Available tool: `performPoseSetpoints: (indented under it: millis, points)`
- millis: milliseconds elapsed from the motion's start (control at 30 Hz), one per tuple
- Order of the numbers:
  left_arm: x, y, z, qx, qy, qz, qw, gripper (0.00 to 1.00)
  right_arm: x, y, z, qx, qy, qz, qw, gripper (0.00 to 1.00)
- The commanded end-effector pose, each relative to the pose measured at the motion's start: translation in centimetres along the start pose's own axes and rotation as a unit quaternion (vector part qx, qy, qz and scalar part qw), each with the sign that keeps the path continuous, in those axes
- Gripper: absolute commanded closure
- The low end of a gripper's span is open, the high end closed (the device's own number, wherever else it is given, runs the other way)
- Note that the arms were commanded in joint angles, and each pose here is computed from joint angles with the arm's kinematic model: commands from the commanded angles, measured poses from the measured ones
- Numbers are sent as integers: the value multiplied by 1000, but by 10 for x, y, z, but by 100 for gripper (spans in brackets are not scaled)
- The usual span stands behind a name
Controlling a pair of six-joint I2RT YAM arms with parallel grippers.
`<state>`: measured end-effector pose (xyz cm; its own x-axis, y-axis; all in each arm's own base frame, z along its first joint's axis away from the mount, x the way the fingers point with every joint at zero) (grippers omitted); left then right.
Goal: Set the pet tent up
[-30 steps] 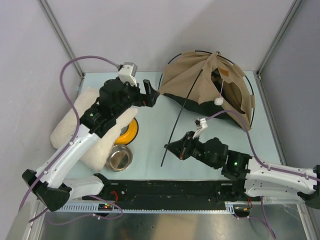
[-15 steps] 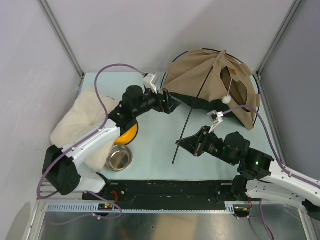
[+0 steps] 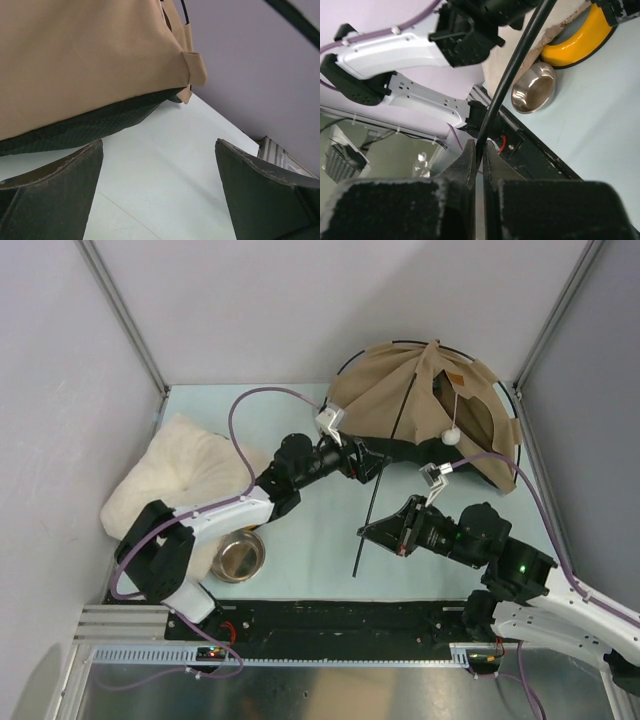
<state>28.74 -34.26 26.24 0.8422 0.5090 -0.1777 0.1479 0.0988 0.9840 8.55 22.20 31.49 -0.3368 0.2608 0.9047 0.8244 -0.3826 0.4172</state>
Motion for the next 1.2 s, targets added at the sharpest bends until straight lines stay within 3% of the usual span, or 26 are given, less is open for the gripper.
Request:
performPoseSetpoints:
  millis: [0,200,533,833,967,1167]
  points:
    - [-2,27,6,-94,7,6,995,4,31,20,-1,-51,62,40,996,100]
    - [3,17,4,-102,41,-22,994,4,56,47,12,-126,89,98,983,100]
    - [5,-23,-22,-92,85,-76,989,6,87,71,41,-170,113,81,976,100]
    - [-9,-19,-16,-191,88,-41,977,5,99,82,61,-190,117,98,970,100]
    - [-6,-7,9,-252,93,-44,962,3,103,81,66,-203,125,92,967,100]
    - [1,-8,44,-288,115,-25,950,3,99,74,75,-203,112,94,968,100]
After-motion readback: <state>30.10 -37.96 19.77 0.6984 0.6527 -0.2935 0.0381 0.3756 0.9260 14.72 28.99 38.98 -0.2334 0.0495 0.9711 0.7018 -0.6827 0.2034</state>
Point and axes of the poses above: each gripper's point midway between its finger pads, its own z axis out along the fingers, its own x axis along the line the jaws close on, y = z × x, the point moved 5 cm from there along -z, back along the fingers, and after that the axes turned 14 degrees about z, right-handed, at the moved point
